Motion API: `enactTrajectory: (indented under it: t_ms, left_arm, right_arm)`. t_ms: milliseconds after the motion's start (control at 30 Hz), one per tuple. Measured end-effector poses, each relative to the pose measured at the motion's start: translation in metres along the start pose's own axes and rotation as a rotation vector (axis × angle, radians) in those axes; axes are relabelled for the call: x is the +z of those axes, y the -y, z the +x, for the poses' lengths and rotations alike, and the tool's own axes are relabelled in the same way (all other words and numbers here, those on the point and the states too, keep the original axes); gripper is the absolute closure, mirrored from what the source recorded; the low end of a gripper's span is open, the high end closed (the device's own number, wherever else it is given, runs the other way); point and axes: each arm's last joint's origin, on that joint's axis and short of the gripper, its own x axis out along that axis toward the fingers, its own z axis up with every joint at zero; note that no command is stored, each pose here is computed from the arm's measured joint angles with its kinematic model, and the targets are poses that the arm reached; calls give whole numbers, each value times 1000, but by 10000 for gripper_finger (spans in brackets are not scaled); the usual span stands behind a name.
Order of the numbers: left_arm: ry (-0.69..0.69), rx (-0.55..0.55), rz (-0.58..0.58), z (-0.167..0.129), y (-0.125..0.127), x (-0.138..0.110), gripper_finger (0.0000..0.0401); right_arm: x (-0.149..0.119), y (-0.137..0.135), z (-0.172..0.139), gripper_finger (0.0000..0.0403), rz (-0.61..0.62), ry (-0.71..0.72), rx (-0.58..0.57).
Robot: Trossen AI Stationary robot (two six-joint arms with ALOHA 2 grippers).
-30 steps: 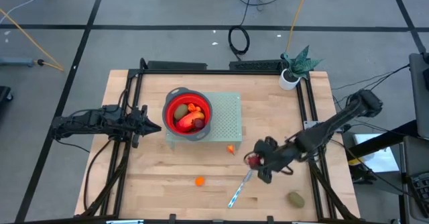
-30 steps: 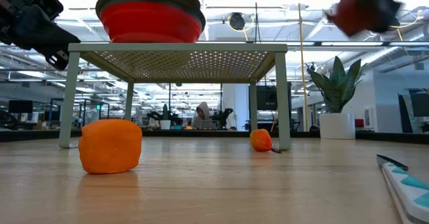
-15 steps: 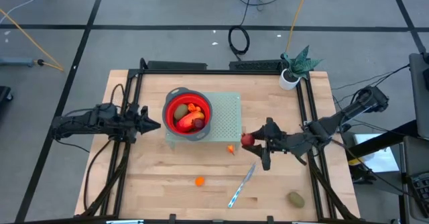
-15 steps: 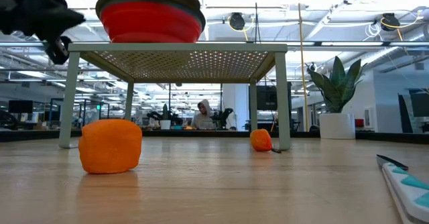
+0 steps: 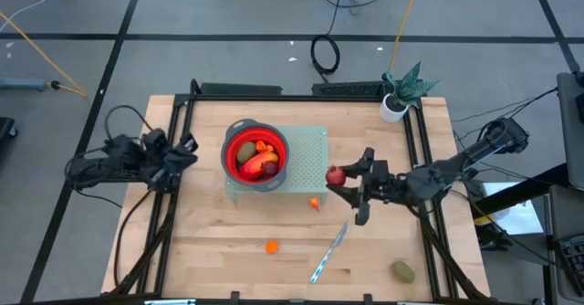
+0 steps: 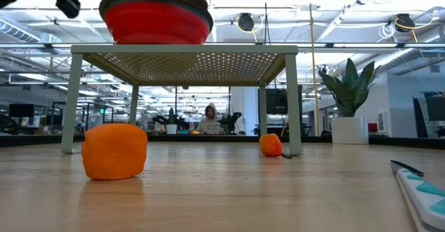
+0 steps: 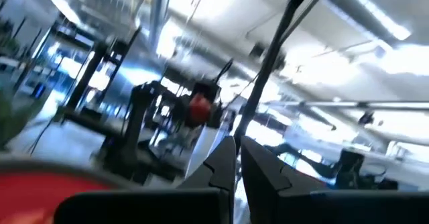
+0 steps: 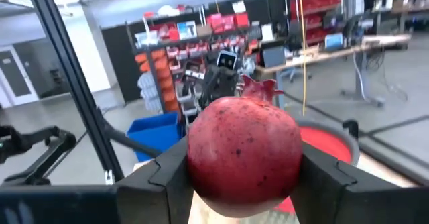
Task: Pick & Place Fruit
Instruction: Put the pomegranate into the red strainer bowl on the shelf
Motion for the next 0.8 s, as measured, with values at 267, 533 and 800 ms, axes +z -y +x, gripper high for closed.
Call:
enactTrajectory:
  t_ms: [267,533,800]
  left_arm:
    - [15,-11,-38,15,3,11,378]
    - [-119,-43,57,61,8,29,378]
    - [-309,-37,160,117,13,34,378]
  right_arm:
    - [-3,-4,10,221,-71,76,-92]
    - [-27,-1,37,223,-109,44,-153]
    - [-34,5,48,223,-135,29,-184]
